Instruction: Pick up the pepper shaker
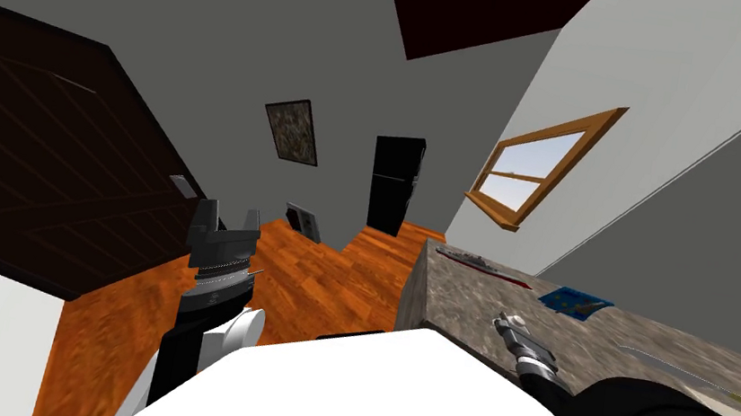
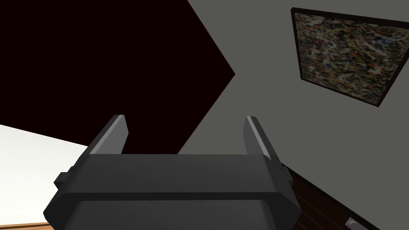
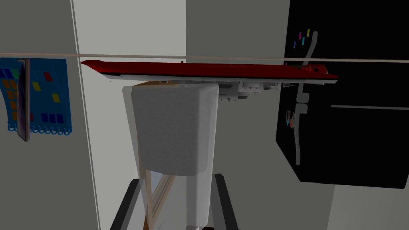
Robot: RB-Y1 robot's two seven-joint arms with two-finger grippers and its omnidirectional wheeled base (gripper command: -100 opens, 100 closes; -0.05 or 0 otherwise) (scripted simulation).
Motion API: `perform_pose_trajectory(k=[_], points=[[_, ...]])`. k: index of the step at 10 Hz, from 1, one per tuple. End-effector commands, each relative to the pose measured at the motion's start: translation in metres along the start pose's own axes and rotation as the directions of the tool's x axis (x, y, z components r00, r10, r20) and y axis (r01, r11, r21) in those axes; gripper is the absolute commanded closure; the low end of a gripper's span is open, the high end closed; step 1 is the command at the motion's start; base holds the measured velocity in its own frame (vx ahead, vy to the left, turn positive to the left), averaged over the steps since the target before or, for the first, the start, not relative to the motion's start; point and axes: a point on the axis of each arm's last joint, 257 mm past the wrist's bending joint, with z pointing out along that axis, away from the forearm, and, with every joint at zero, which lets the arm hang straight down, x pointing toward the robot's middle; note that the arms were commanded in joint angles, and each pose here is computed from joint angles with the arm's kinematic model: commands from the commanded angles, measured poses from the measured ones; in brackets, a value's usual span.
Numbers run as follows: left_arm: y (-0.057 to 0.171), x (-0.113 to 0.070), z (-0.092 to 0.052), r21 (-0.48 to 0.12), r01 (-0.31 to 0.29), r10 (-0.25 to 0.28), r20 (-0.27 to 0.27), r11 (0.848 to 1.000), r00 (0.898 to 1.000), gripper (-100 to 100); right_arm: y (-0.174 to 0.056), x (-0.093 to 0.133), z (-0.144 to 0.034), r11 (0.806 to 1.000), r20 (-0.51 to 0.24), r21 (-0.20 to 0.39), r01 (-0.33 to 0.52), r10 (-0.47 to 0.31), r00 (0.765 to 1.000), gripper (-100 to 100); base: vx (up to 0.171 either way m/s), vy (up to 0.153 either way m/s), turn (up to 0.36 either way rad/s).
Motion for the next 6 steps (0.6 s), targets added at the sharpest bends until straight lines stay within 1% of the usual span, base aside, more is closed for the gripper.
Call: perform_pose_trajectory(k=[1,2,3,4,5,6], points=[[0.000,0.000,0.000,0.000,0.000,0.000,0.000,1.000,1.000,0,-0.008,-0.007,-0.011,1.000,0.005,0.006,0.023,-0.023,1.000,100,0.020,-0.025,-0.002],[0.000,0.000,0.000,0.000,0.000,0.000,0.000,1.000,1.000,0,-0.015,-0.003,-0.027,0.999,0.003,0.040,-0.011,0.011,1.000,100,0.056,-0.043,0.160],[0.000,0.000,0.000,0.000,0.000,0.000,0.000,1.000,1.000,0,-0.020,-0.009,-0.034,0.999,0.004,0.042,0.007,-0.008,1.000,100,0.050,-0.052,0.095],[0.000,0.000,0.000,0.000,0.000,0.000,0.000,1.000,1.000,0,-0.023,-0.016,-0.039,0.999,0.010,0.041,0.024,-0.025,1.000,100,0.016,-0.029,-0.009],[0.000,0.000,0.000,0.000,0.000,0.000,0.000,1.000,1.000,0,-0.022,-0.012,-0.032,0.999,0.007,0.039,0.014,-0.014,1.000,100,0.000,0.000,0.000],[0.000,0.000,0.000,0.000,0.000,0.000,0.000,1.000,1.000,0,-0.022,-0.013,-0.033,0.999,0.008,0.040,0.017,-0.017,1.000,0,0.000,0.000,0.000]])
